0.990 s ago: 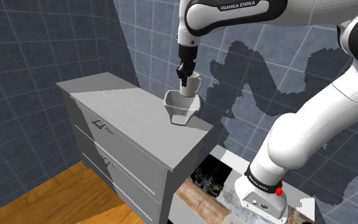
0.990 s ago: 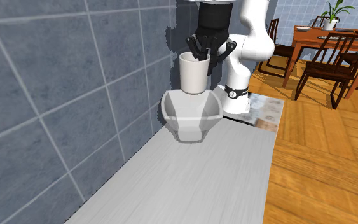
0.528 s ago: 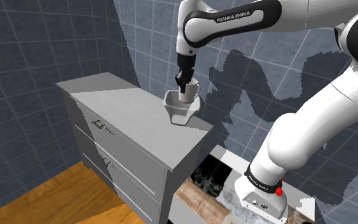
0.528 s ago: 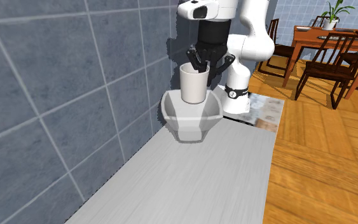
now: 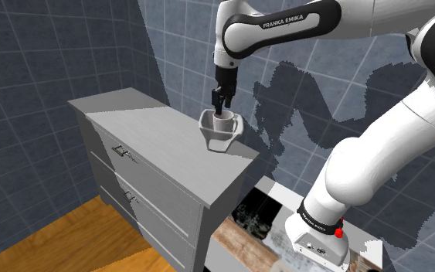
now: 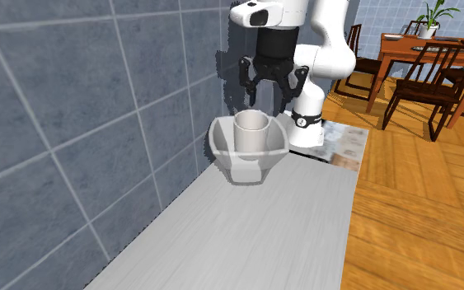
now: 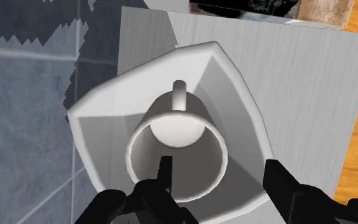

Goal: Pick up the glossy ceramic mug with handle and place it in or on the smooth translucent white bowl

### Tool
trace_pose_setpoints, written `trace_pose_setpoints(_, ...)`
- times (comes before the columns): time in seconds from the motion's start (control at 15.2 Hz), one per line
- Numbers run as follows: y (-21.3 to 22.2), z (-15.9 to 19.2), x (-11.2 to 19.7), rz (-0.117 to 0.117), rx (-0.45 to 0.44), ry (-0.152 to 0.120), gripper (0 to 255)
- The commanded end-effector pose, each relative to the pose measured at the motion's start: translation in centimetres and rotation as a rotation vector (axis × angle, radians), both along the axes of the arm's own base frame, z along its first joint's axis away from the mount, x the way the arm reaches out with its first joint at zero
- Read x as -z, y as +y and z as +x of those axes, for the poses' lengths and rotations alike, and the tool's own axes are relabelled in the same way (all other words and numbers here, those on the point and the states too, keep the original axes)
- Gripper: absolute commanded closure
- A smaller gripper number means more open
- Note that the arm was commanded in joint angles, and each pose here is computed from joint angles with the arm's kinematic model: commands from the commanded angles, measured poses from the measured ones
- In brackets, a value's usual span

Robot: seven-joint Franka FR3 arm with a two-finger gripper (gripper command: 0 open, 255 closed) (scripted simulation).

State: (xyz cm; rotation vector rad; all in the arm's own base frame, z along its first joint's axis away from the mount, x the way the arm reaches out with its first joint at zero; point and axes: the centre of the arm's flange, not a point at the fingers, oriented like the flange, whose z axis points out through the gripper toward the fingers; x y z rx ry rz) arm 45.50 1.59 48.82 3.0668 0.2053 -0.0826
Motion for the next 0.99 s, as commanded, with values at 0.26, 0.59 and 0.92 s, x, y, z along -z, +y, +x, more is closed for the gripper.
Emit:
trace_pose_setpoints(0.26, 0.1, 0.1, -1.3, 0.000, 0.000, 0.000, 0)
trace_pose_setpoints(0.59, 0.3, 0.2, -5.0, 0.000, 0.000, 0.000, 0)
trace_pose_setpoints(0.92, 0.3, 0.2, -5.0, 0.000, 0.000, 0.000, 0)
